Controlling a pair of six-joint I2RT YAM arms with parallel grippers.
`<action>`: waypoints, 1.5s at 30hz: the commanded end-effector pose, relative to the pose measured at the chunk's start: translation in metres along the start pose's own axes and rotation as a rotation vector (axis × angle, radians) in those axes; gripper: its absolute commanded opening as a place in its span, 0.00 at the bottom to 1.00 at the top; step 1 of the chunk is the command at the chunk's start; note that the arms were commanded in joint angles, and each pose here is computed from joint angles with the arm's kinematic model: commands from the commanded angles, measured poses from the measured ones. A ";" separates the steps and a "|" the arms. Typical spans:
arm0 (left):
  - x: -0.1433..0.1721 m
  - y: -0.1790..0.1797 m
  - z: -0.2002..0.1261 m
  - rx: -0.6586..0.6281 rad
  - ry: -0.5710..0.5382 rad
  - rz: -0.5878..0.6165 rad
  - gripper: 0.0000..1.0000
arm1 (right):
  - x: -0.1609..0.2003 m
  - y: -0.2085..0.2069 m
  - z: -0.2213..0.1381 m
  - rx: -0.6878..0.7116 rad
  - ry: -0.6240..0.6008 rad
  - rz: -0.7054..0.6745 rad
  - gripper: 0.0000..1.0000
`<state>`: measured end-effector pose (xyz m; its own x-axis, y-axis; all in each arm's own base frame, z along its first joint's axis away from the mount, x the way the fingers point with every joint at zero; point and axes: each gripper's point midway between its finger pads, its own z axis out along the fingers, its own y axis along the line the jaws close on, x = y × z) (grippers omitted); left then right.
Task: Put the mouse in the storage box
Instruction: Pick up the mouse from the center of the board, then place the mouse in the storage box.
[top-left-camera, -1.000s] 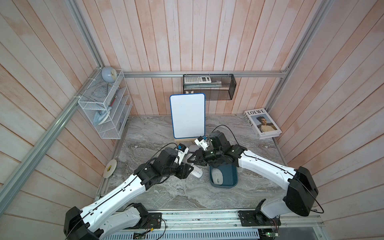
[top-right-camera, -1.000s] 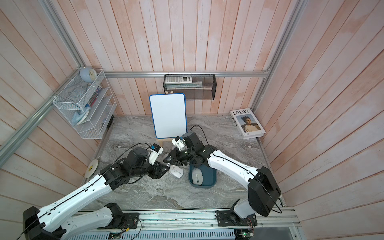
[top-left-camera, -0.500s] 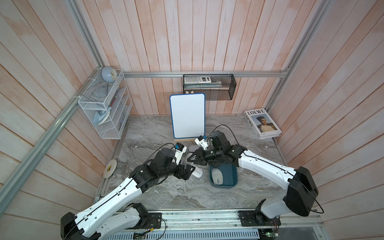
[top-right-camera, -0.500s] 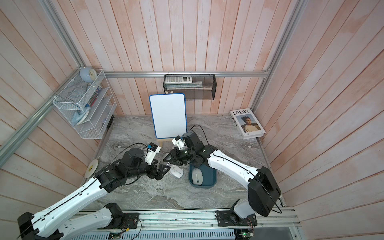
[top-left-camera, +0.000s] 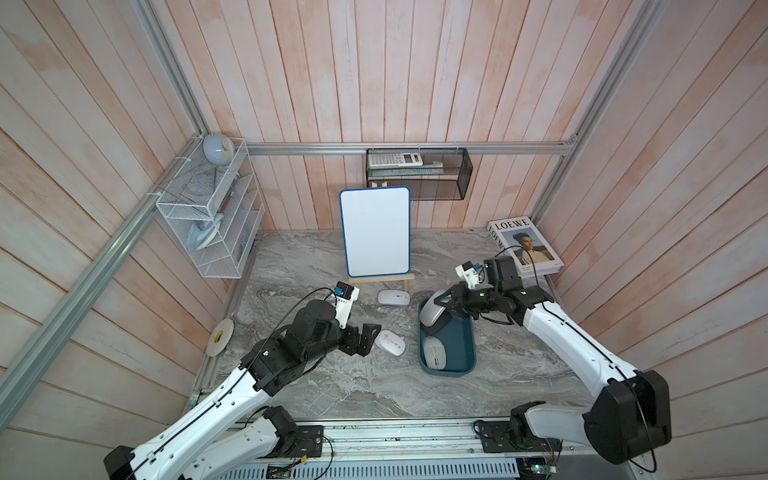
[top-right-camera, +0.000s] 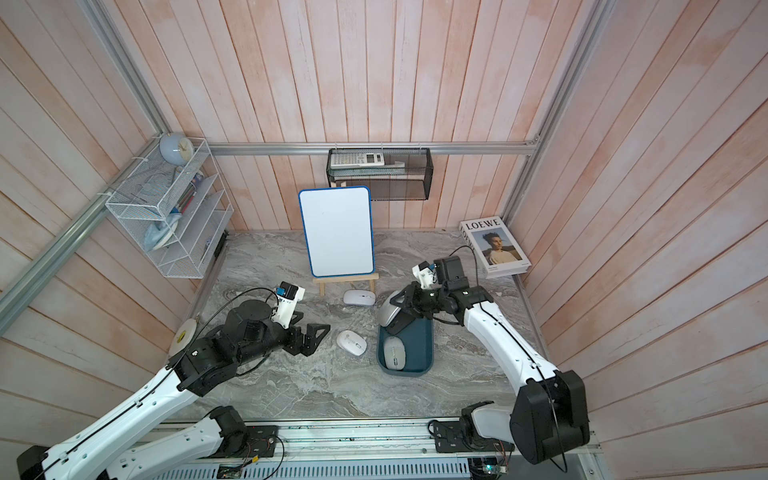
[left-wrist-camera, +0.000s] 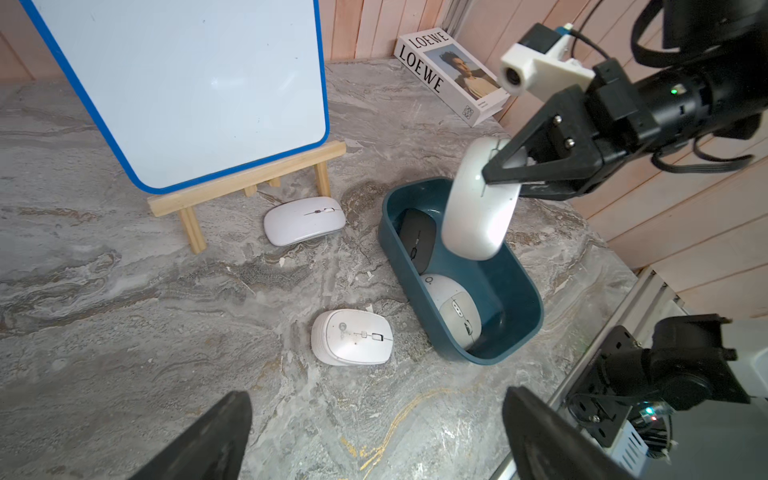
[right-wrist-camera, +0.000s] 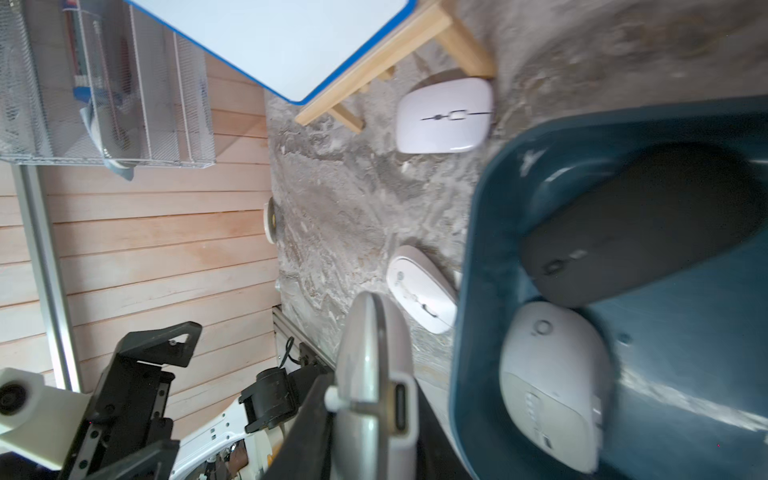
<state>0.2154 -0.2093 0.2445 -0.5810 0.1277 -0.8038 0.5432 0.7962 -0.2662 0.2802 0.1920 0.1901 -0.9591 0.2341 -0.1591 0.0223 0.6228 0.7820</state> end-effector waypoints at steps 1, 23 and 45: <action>0.007 0.009 0.004 -0.047 0.025 -0.009 1.00 | 0.026 -0.043 -0.010 0.148 0.065 -0.034 0.11; 0.014 0.012 0.012 -0.068 0.064 -0.005 1.00 | 0.058 -0.102 -0.013 0.578 0.349 -0.120 0.12; 0.018 0.007 0.017 -0.033 0.084 -0.016 1.00 | 0.074 -0.114 0.035 0.530 0.532 -0.056 0.15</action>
<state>0.2214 -0.2089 0.2233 -0.6266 0.1602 -0.7627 0.5085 0.8257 -0.2443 0.2156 0.1601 0.0686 -0.9671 -0.1048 0.2319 -0.0176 0.9366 0.3501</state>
